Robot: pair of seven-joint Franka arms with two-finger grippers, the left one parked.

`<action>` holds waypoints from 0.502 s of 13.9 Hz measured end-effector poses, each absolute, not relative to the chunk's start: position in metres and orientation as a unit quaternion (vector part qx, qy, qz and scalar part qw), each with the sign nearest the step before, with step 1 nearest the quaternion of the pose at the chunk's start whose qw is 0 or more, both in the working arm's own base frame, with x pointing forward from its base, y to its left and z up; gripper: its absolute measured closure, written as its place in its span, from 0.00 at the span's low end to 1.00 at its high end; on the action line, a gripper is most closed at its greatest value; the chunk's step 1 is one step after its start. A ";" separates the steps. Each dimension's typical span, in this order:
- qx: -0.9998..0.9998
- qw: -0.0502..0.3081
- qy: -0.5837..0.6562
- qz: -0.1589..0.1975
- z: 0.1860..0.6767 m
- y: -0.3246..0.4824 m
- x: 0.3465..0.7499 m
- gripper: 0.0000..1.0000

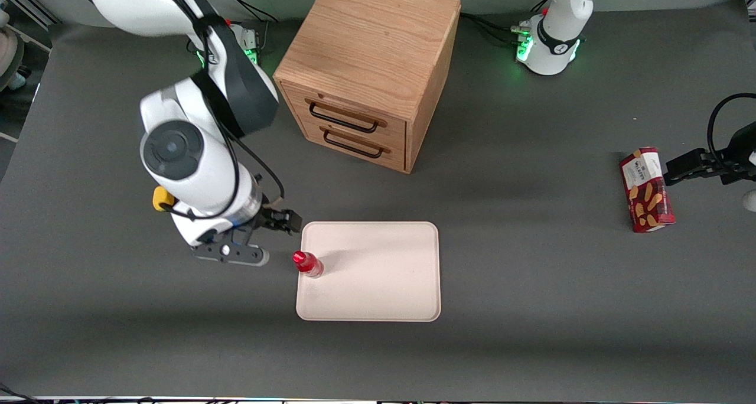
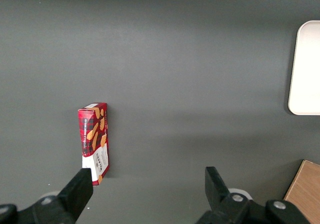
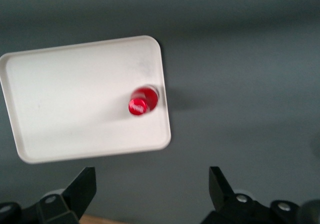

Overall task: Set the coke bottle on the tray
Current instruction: 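Raise the open right gripper away from the bottle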

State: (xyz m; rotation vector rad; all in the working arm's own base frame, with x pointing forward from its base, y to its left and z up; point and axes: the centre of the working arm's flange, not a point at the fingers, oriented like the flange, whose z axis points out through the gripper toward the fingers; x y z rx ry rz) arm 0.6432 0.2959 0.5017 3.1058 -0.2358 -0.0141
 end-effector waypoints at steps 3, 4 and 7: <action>0.997 0.026 -0.074 -0.027 0.548 0.286 0.614 0.00; 0.996 0.029 -0.073 -0.030 0.562 0.283 0.605 0.00; 0.996 0.029 -0.073 -0.030 0.597 0.275 0.585 0.00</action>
